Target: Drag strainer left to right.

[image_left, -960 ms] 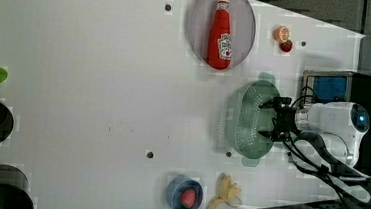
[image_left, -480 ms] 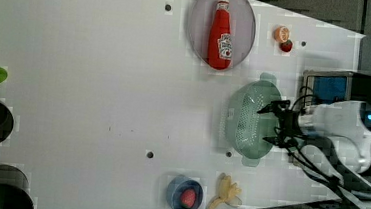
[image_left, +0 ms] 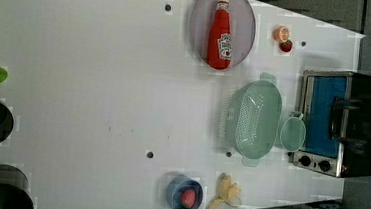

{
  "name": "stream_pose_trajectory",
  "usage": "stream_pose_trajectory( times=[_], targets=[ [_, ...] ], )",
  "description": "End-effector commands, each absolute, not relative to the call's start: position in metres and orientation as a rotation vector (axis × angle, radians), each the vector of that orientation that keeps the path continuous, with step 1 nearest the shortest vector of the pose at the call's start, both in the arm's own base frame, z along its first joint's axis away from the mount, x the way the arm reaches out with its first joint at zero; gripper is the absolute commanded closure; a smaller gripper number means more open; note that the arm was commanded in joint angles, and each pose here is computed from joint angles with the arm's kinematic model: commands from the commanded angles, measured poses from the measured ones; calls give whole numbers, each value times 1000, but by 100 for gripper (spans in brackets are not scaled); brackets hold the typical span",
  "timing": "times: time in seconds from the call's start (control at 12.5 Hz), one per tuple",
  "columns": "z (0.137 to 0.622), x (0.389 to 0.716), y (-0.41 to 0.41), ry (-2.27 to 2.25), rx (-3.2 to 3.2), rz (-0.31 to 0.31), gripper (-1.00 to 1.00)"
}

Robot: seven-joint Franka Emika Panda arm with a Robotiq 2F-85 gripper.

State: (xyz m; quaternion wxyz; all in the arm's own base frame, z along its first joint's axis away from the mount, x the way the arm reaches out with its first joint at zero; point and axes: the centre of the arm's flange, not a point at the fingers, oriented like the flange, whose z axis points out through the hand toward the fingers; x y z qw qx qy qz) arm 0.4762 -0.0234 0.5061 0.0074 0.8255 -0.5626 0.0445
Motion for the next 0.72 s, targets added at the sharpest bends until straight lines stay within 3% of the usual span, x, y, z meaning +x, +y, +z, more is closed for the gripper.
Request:
stream_pose_trajectory(
  times=[0.08, 0.48, 0.72],
  targets=[
    [563, 455, -14, -1384, 2810, 120, -100],
    [596, 417, -14, -1373, 2743, -168, -100],
    [595, 413, -19, -1385, 2731, -199, -100]
  ],
)
